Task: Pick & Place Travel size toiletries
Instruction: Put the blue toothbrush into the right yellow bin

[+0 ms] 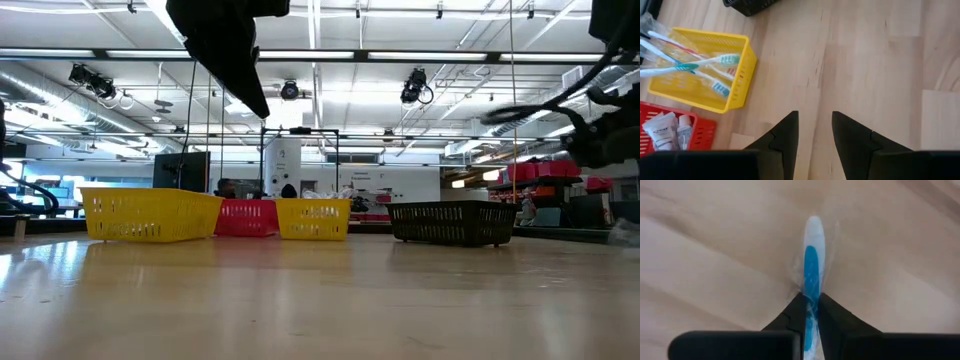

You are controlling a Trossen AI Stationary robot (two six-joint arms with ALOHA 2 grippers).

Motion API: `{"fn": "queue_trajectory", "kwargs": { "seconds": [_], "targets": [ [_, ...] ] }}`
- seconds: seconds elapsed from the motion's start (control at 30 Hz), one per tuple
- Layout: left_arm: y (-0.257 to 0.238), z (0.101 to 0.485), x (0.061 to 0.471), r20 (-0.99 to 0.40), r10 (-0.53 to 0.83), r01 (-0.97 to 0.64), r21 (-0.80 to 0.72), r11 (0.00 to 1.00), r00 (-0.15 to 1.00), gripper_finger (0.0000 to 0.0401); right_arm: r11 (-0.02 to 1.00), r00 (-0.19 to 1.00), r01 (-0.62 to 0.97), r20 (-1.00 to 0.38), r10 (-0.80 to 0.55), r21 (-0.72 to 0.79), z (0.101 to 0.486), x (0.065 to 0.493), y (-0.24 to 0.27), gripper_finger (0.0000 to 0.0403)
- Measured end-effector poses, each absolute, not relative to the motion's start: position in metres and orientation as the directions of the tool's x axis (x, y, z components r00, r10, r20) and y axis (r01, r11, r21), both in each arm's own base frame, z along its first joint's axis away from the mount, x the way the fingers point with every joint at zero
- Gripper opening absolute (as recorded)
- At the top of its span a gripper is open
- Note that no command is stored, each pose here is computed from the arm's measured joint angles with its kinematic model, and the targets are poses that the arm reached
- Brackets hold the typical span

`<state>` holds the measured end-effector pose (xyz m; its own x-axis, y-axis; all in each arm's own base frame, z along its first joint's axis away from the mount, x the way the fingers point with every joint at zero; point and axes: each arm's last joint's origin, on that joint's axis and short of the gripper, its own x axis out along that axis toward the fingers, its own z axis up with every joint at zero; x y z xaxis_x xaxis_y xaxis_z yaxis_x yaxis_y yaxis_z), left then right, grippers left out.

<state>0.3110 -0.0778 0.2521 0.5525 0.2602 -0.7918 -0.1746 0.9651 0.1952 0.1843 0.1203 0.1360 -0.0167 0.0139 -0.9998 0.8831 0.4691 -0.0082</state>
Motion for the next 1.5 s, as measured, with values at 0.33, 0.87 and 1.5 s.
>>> {"fn": "queue_trajectory", "kwargs": {
  "seconds": [0.33,0.87,1.5],
  "targets": [
    [-0.082,0.257,0.322,-0.727,0.237,-0.135,0.197,0.971,0.645,0.0126,0.765,0.327,0.623,-0.943,-0.065,0.163,0.173,0.224,0.137,0.0033],
    [-0.097,0.267,0.331,-0.653,0.058,-0.014,0.073,0.997,0.755,0.0126,0.983,0.78,0.139,-0.625,-0.036,0.116,0.204,0.269,0.148,0.0035],
    [-0.101,0.281,0.342,-0.514,-0.087,0.149,0.08,0.986,0.853,0.0213,0.996,0.874,0.086,-0.481,-0.065,0.022,0.22,0.296,0.121,0.0036]
  ]
}}
